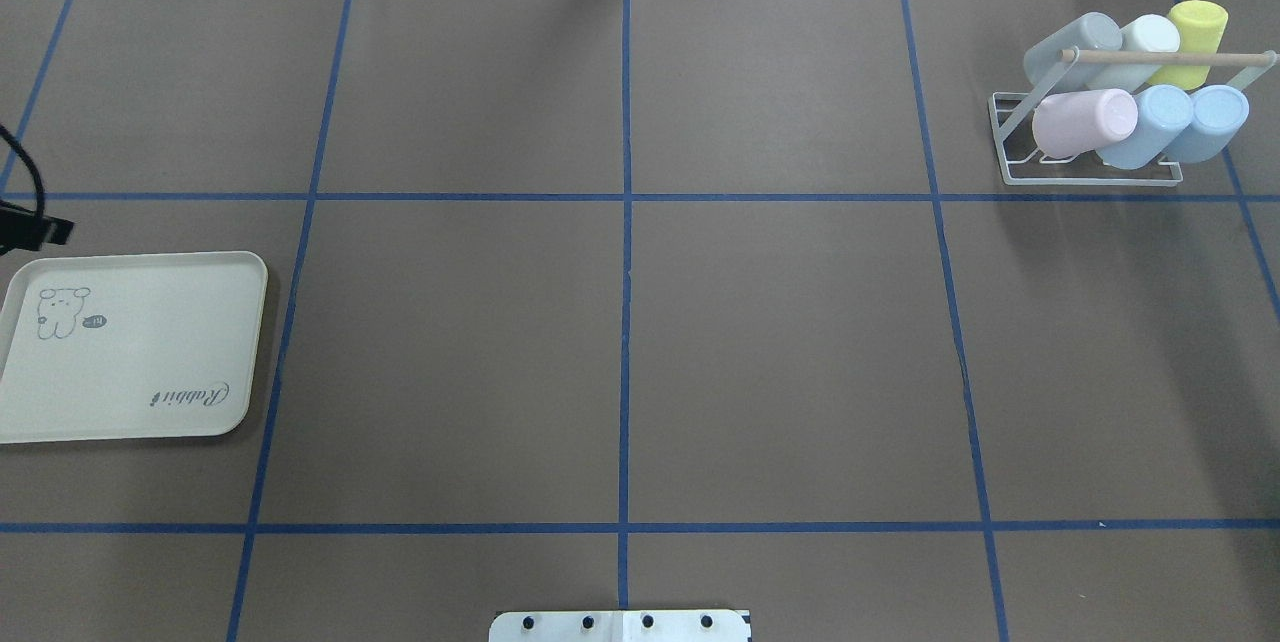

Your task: Transfer IKEA cup to right arm and place on rack

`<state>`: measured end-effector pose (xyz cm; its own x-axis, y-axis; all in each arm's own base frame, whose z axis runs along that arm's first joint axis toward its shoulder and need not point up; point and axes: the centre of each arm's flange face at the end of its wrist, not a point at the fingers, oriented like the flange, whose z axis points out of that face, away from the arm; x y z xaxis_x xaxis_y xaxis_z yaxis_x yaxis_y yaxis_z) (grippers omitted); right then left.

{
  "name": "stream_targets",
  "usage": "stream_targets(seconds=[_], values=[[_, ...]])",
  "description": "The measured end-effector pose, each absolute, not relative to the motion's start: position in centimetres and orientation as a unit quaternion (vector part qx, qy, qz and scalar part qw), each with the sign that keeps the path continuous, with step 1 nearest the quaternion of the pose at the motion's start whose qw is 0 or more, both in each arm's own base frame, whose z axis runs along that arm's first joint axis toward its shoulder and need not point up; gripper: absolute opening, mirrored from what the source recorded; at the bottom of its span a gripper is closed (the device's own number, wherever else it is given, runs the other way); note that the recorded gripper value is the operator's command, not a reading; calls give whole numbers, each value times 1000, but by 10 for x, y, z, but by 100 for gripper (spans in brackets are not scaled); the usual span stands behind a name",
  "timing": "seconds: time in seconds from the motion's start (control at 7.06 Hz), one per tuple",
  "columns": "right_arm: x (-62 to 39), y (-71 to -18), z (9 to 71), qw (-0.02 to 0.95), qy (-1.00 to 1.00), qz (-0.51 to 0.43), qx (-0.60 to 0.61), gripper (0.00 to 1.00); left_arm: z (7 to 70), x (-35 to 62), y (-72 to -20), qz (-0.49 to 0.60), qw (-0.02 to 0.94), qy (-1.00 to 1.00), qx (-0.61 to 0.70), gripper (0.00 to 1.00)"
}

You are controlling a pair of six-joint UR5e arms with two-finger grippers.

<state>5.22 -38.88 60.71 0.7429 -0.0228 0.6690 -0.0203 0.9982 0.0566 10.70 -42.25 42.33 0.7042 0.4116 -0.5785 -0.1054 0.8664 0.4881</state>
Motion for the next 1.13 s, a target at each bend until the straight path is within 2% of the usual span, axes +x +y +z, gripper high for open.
stream_targets(seconds=[0.28, 0.57, 0.85, 1.13], values=[[57, -383, 628, 934, -356, 5, -7, 100, 512, 9, -426, 178, 916, 286, 219, 100], [58, -385, 636, 934, -356, 16, -21, 100, 591, -71, -407, 179, 927, 266, 193, 100], [59, -388, 635, 933, -357, 22, -28, 100, 626, -105, -380, 141, 931, 297, 160, 100], [59, -392, 628, 934, -356, 20, -22, 100, 630, -112, -338, 102, 925, 334, 147, 100]])
